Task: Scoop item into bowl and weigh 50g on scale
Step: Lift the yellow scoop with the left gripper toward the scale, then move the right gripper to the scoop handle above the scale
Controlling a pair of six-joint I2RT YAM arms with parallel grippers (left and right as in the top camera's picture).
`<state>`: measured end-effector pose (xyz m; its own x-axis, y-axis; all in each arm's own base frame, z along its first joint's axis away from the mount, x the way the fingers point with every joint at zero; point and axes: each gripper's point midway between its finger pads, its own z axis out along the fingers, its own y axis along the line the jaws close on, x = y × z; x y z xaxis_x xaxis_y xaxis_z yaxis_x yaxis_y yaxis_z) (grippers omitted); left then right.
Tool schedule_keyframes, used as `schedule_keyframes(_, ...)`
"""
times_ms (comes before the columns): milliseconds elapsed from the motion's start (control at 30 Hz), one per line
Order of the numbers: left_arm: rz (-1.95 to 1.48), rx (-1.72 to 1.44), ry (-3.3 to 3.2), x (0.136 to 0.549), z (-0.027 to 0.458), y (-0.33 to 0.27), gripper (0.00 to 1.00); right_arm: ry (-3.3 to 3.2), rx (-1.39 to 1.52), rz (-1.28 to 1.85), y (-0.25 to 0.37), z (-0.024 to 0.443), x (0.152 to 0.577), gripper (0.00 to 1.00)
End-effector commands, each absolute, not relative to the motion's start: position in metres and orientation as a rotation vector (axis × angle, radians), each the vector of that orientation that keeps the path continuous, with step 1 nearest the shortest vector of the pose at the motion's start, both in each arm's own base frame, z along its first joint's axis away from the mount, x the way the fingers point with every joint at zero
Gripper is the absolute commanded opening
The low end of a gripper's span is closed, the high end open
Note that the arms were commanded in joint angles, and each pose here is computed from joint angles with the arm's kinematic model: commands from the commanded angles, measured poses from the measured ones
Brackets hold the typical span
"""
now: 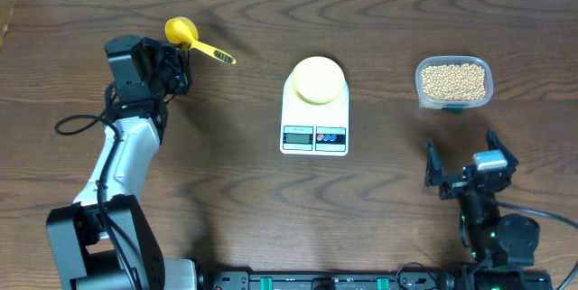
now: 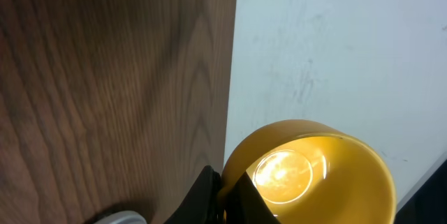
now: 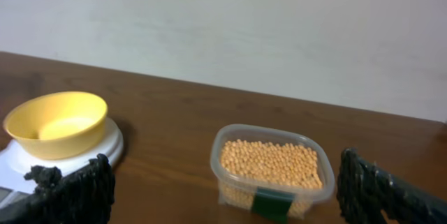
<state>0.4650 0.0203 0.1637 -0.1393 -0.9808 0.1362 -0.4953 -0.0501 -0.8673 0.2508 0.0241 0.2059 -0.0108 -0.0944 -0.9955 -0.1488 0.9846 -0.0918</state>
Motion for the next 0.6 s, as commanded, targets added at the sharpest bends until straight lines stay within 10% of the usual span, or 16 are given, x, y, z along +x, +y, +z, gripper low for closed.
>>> schedule_keyframes(0, -1.140, -1.570, 1.663, 0.466, 0.170, 0.020, 0.08, 1.588, -0.266, 0.104, 0.039, 0.231, 0.257, 0.99)
schedule_keyframes(567, -1.034, -1.582, 1.629, 0.470, 0.166, 0.003, 0.07, 1.677, -0.661, 0.602, 0.119, 0.307, 0.359, 0.99)
